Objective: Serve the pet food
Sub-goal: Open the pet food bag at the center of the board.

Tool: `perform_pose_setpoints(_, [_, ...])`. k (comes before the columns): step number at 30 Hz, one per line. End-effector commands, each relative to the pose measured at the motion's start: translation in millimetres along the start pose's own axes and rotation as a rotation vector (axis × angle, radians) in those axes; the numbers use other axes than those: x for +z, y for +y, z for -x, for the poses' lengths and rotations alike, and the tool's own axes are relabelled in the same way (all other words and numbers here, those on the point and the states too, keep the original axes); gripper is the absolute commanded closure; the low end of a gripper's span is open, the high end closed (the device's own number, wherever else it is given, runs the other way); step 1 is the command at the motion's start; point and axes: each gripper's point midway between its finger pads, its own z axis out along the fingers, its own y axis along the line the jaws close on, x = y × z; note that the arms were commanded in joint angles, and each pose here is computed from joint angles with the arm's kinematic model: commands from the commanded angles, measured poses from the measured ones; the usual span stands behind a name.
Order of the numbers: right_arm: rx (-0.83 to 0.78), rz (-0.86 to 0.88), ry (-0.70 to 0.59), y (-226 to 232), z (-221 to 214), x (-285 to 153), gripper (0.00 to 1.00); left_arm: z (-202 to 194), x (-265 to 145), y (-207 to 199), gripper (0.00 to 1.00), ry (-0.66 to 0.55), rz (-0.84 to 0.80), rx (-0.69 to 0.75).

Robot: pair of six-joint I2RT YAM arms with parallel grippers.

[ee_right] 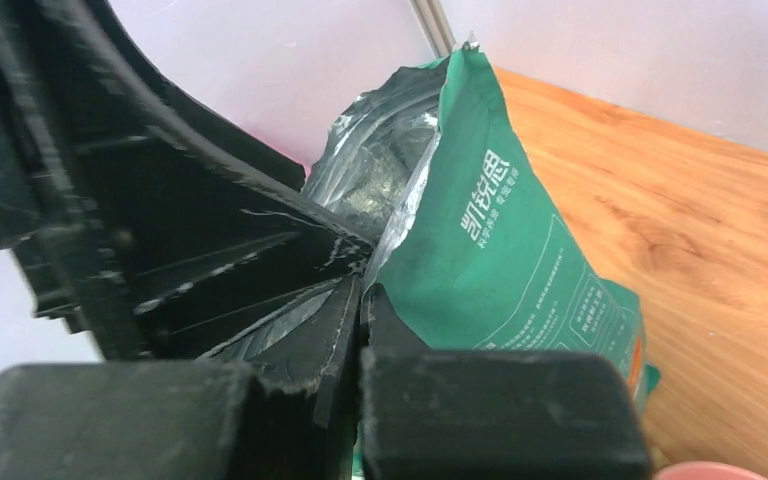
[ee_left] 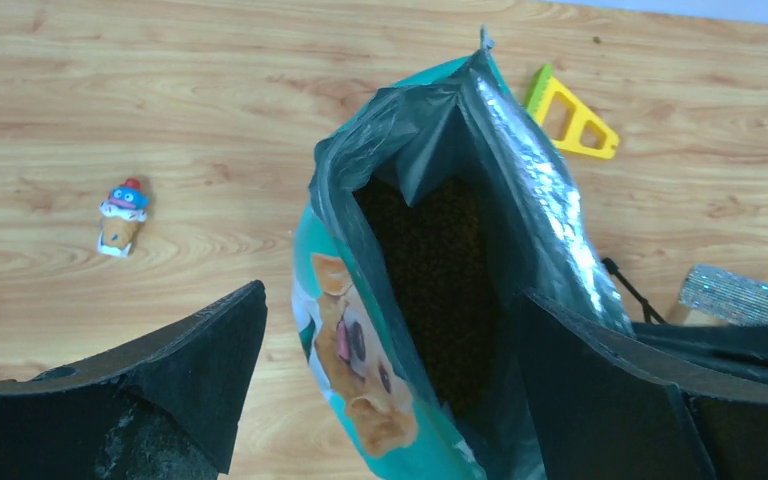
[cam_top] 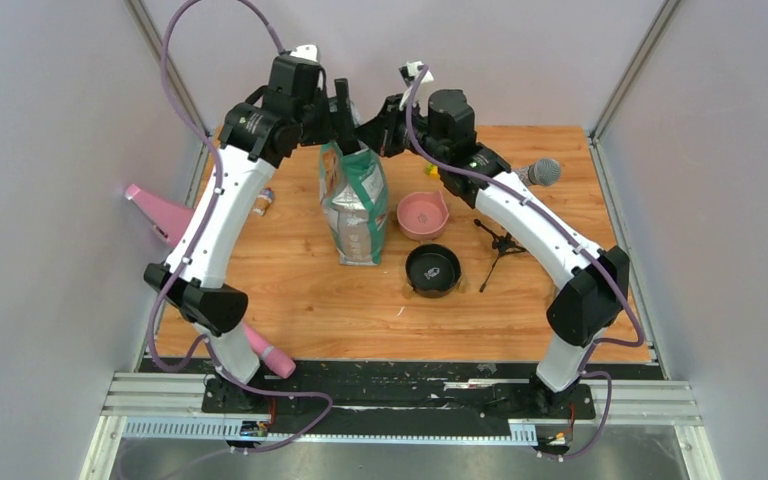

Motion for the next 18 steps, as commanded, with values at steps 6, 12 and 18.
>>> perform_pose_setpoints(6, [-0.146, 0.071, -0.217, 46.5, 64.0, -26.2, 1.0, -13.4, 8.9, 5.1, 0.24, 0.025, 0.162, 0.058])
perform_pose_setpoints(12, [-0.244, -0.022, -0.233, 34.9, 76.7, -30.3, 1.0, 3.7, -12.9, 4.4, 1.0, -0.03, 0.189, 0.15])
perform_pose_setpoints(18, [-0.511, -0.415, -0.188, -18.2, 113.0, -68.2, 1.0, 54.3, -77.3, 28.1, 1.0, -0.22, 0.24, 0.278])
